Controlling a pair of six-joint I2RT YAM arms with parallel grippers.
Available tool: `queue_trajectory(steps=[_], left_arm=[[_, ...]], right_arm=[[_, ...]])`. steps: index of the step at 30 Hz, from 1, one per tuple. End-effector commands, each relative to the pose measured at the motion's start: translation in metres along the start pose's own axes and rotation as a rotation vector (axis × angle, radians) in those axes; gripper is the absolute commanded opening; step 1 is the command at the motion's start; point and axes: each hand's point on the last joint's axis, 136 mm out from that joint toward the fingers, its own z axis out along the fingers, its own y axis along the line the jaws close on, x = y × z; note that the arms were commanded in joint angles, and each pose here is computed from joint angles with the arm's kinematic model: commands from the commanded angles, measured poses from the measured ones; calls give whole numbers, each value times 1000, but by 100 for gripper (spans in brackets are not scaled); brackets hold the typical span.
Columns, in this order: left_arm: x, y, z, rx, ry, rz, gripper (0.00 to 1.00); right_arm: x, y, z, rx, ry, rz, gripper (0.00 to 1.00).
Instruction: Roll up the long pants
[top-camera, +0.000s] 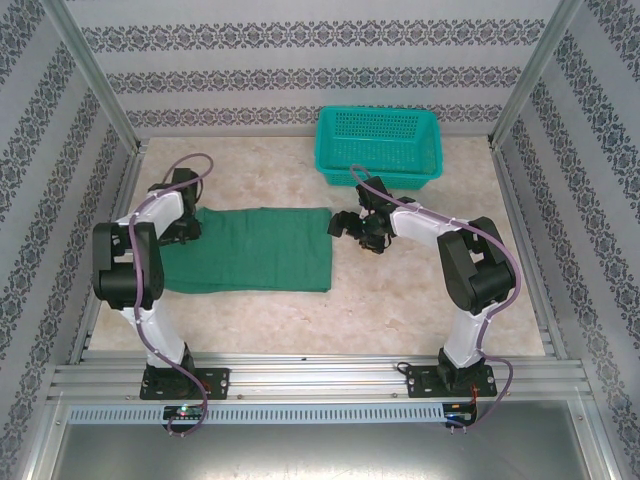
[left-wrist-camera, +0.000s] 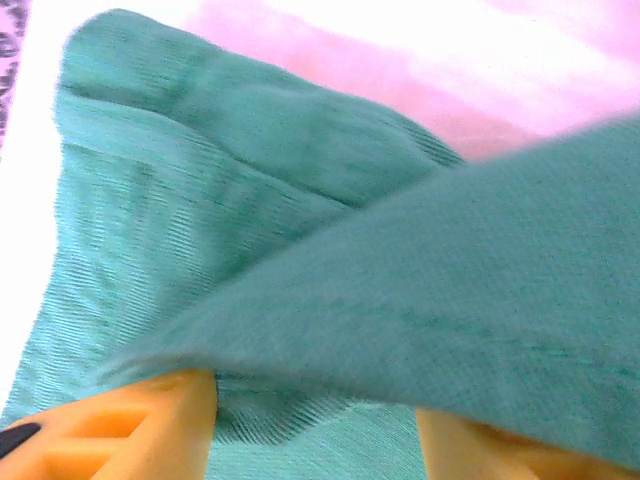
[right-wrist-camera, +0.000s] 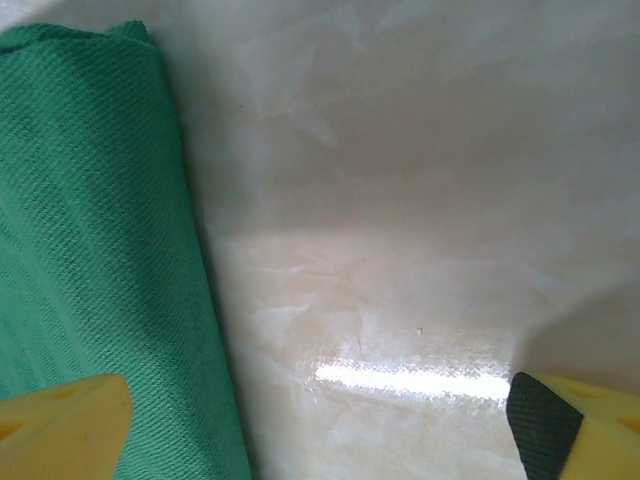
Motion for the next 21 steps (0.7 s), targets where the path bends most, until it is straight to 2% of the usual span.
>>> queue_trajectory(steps=[1,5,8,14,21], left_arm=[[-28,37,-1,-49,-53,-139,54],[-42,64,-4,-66,-64,-223,54],[-38,75,-8,-48,-46,-260,54],[-8,61,-17,92,-52,-302,58],[14,53,-6,125,-20,-302,66]], right_arm=[[0,-1,-6,-12,-2,7,97],[1,-1,-4,-15,5,14,97],[0,2,-7,-19,1,13,97],[-3,7,-15,-10,-2,-3,97],[-1,11,-20,1,5,-13,97]])
